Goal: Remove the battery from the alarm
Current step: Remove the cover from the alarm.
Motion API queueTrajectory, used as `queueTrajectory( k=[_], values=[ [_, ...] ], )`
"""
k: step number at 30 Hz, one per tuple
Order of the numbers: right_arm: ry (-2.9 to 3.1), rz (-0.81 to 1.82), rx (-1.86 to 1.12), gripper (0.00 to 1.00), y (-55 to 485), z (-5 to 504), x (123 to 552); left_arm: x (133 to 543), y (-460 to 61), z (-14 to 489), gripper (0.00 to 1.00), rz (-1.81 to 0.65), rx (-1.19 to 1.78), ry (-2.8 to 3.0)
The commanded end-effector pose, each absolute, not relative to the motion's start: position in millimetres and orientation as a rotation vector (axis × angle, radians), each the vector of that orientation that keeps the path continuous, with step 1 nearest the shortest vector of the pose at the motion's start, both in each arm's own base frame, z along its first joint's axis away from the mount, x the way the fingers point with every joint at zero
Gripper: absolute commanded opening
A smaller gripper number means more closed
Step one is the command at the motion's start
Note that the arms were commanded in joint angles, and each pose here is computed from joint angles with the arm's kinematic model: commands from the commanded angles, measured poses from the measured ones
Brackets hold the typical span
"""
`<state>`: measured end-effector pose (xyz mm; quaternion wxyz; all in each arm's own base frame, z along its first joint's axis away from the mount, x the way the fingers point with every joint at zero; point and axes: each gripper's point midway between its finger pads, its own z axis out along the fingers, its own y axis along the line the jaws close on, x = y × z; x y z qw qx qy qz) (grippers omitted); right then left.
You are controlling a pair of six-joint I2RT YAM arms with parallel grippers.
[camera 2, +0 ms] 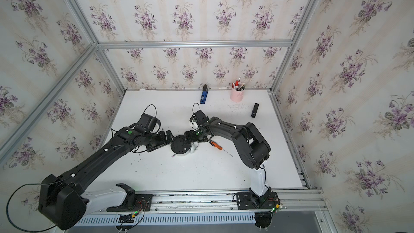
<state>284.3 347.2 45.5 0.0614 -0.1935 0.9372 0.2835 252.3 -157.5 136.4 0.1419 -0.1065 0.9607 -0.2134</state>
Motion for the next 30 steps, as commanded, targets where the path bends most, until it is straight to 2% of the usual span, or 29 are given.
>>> queueTrajectory(
  k=[1, 9, 16, 21, 30],
  values=[
    [2.861, 0.765, -0.615, 0.93, 338.3, 38.4, 281.1, 248.2, -157.1, 137.3, 1.0, -0.582, -0.248, 2.803],
    [2.88, 0.717, -0.607, 0.92, 336.1, 32.8, 279.9, 246.8, -157.8, 136.2, 0.99, -0.413, -0.183, 2.88],
    [2.884, 0.688, -0.598, 0.92, 335.7, 31.3, 281.3, 259.9, -189.9, 127.0, 0.95, -0.426, -0.166, 2.932],
    [2.897, 0.674, -0.585, 0.91, 334.3, 28.5, 280.0, 260.3, -197.1, 105.4, 0.82, -0.486, -0.329, 2.924],
    [2.903, 0.677, -0.593, 0.9, 334.4, 26.0, 277.0, 273.7, -201.1, 91.4, 0.71, -0.463, -0.41, 2.905]
  ],
)
